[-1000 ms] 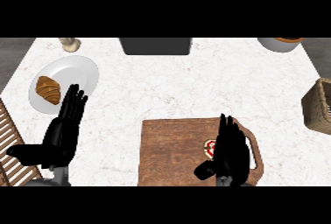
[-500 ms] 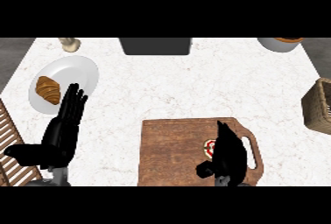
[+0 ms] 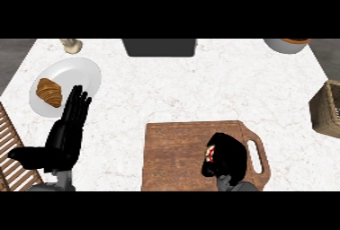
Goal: Pick the cupcake from the cutting board and place it in the basket
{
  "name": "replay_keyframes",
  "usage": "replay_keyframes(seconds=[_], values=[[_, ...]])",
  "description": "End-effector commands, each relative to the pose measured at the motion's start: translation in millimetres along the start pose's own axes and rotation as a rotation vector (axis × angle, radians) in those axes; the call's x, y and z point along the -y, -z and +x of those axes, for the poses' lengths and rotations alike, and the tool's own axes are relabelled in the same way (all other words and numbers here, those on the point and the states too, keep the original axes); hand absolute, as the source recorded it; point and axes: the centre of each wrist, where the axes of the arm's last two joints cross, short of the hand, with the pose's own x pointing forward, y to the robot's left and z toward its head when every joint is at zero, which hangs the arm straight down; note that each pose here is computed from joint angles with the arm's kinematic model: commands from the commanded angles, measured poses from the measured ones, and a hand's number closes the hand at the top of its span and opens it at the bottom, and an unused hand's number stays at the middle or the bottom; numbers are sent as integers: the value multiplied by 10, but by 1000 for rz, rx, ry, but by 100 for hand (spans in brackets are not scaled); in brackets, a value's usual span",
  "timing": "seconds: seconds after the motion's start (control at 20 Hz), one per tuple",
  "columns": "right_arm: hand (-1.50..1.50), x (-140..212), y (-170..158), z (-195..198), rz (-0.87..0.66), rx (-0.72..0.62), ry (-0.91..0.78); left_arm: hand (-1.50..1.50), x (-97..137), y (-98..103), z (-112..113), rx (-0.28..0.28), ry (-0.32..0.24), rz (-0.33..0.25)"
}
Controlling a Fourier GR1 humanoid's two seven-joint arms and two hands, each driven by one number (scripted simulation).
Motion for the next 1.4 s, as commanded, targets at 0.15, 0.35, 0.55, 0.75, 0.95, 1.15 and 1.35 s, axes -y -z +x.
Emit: replay_keyframes(seconds=[0.15,0.35,0.55,0.75,0.95,1.15,1.35], values=[[150,585,807,-269,-88,-345,113,0,-35,30,101,21,-12,0],[150,1013,1206,-759,-199,-647,264,0,-36,-8,71,24,-9,11],[150,1499,1527,-1004,-263,-823,367,0,27,13,106,46,-7,-31],[150,2079,1739,-1195,-405,-946,373,0,152,52,150,76,-16,-81],[150,2517,1814,-1132,-566,-971,458,0,226,64,143,70,-19,-128],[150,3061,1735,-1102,-799,-936,529,0,272,142,225,86,-18,-143],[150,3393,1667,-925,-981,-921,508,0,318,114,173,64,-8,-169]])
